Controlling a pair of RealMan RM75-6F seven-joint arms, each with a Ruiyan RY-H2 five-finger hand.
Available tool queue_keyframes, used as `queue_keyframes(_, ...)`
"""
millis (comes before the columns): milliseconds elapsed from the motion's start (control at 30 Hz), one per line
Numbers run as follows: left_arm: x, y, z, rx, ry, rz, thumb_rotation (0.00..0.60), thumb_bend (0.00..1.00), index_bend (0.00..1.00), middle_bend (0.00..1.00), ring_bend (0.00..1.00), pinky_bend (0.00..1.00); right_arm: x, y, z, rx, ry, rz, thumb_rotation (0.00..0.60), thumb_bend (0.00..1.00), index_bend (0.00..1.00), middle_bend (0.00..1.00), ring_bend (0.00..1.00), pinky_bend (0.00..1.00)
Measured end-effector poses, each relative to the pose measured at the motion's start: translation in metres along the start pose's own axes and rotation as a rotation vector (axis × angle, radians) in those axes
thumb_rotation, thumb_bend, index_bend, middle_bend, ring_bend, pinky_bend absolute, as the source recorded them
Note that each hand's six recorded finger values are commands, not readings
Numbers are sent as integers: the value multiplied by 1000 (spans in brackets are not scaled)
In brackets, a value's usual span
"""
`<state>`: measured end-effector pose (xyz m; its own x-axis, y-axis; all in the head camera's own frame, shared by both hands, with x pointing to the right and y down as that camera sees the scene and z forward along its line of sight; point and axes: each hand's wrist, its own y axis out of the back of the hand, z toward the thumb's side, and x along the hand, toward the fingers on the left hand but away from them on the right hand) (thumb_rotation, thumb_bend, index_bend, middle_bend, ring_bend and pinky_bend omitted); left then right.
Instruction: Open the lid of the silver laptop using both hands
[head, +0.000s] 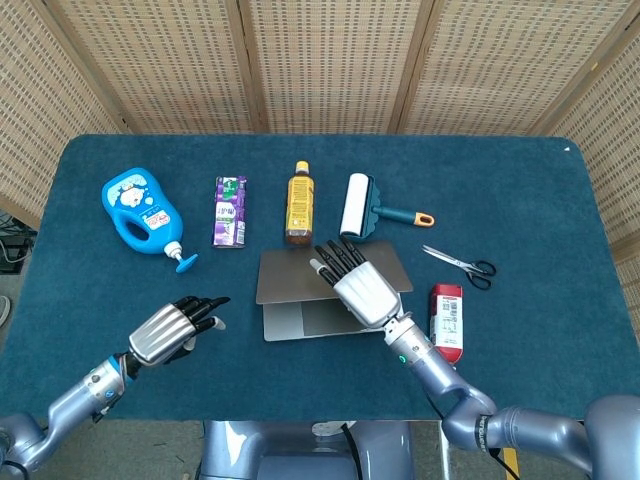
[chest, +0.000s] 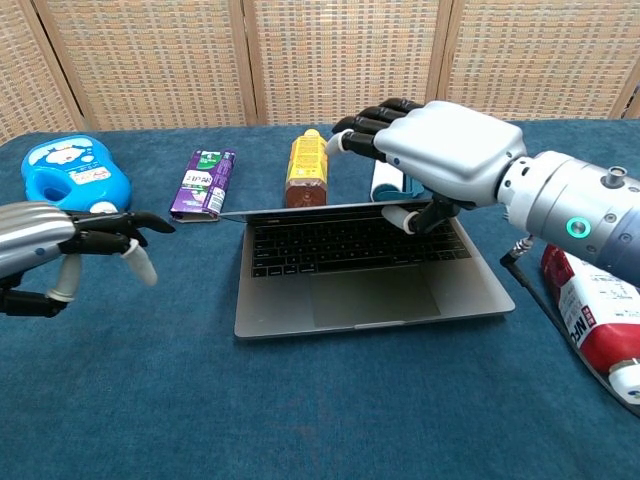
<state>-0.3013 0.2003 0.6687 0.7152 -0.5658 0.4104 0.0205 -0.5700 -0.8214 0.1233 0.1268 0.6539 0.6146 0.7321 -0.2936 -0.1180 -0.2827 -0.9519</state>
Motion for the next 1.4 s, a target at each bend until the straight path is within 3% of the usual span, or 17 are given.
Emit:
queue_keyframes(267,44,-13,21,-28,-59,-20,600,1000,348,111,213,277,-3,2,0,-13,0,-4,600,610,162,138,78,60)
queue_keyframes(767,100,-43,48,-22,-84,-82,600,1000,359,111,218,285,-9,12,1,-10,10,-17,600,611,163,145,78,63)
queue_keyframes(1400,112,-60,55,-19,-79,-120,600,1000,359,112,218,285,-41,33,-25,-1,-74,-47,600,610,168,146,78,63)
